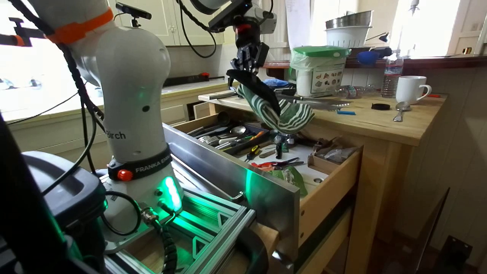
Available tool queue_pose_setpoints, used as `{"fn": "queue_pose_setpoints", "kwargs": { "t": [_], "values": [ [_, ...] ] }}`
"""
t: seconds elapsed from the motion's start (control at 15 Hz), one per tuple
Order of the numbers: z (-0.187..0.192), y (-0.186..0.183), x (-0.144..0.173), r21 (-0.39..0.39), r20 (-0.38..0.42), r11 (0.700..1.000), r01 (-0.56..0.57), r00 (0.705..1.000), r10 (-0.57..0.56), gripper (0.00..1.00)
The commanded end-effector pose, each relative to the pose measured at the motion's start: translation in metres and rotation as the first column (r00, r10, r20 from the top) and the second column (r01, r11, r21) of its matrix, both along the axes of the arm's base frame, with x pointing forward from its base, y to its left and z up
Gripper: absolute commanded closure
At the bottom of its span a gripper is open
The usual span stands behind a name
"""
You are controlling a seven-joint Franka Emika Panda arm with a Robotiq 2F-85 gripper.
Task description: Put the towel in the drawer
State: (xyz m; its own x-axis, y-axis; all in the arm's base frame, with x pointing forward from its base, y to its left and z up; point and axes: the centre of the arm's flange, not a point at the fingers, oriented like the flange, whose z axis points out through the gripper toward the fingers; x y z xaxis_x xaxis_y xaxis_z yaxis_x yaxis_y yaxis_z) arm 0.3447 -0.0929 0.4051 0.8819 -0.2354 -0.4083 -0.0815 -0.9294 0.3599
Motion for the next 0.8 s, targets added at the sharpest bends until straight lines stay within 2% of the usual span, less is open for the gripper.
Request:
{"fn": "queue_pose_setpoints", "kwargs": {
  "t": [0.0,0.07,0.13,0.2,0.33,0.47,0.73],
  "values": [
    [-0.014,-0.005,-0.021,0.029,-0.147,0.998,0.053,0.988,-0.049,0.94],
    [-0.025,0.002,-0.015,0.022,-0.108,0.999,0.047,0.993,-0.044,0.94],
    [-0.039,0.007,-0.006,-0.033,-0.036,0.999,0.033,0.999,-0.034,0.94],
    [-0.056,0.014,0.013,-0.054,0.004,0.995,0.079,0.997,-0.079,0.94],
    [-0.063,0.021,0.033,-0.048,0.115,0.982,0.181,0.978,-0.174,0.94],
    [-0.049,0.014,0.042,-0.033,0.201,0.967,0.252,0.949,-0.241,0.94],
    [0.021,-0.041,0.034,-0.015,0.351,0.933,0.360,0.875,-0.333,0.94]
  ]
}}
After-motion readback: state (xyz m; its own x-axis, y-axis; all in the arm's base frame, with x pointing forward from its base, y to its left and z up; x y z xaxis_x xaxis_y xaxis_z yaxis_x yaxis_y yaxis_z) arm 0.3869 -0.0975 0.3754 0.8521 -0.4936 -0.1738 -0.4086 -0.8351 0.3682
